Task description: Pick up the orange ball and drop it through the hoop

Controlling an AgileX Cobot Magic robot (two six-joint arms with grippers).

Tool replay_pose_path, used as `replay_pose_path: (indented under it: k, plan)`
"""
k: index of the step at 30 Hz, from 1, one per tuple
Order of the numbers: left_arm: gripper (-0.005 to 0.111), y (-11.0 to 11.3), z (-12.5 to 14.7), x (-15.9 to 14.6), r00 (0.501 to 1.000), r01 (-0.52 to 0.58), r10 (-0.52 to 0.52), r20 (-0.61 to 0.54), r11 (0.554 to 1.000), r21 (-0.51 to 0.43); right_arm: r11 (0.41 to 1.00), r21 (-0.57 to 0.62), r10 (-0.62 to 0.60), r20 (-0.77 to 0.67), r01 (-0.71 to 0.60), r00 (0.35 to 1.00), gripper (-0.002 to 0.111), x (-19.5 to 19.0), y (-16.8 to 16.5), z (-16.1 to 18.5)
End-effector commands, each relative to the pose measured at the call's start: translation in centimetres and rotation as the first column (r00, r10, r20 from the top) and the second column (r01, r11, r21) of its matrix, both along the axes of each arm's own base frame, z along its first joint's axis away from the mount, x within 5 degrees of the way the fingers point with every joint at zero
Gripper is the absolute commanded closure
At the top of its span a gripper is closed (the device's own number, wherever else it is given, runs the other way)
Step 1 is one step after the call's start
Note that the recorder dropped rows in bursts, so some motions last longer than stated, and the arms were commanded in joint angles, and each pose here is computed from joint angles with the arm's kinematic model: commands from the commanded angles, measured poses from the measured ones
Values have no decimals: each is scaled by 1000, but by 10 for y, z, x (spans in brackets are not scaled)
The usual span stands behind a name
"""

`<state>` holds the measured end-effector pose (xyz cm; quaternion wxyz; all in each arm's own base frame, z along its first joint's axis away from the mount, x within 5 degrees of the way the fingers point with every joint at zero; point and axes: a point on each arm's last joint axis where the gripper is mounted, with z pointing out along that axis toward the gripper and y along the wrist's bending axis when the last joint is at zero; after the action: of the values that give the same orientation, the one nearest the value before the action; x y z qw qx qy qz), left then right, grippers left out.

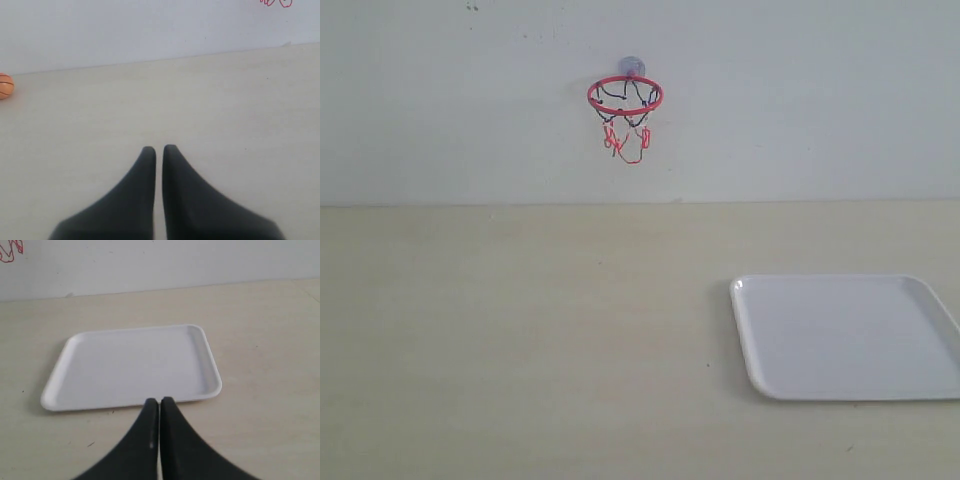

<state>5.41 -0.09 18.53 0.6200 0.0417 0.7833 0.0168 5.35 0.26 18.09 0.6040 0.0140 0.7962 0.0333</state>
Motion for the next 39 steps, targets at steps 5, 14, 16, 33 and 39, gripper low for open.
replay_pose_path:
  k: [5,14,16,33,39]
  plan:
    - [103,0,0,0,1000,1,-1,6,1000,3,999,1,45,10,-45,999,109,0,2,1]
    - [103,0,0,0,1000,1,-1,6,1000,3,997,1,80,10,-80,997,109,-1,4,1]
    - [103,0,0,0,1000,1,-1,6,1000,3,997,1,80,10,-80,997,109,-1,4,1]
    - [103,0,0,0,1000,1,-1,6,1000,3,997,1,80,10,-80,997,109,-1,4,1]
    - [103,0,0,0,1000,1,-1,6,1000,3,997,1,80,10,-80,997,109,-1,4,1]
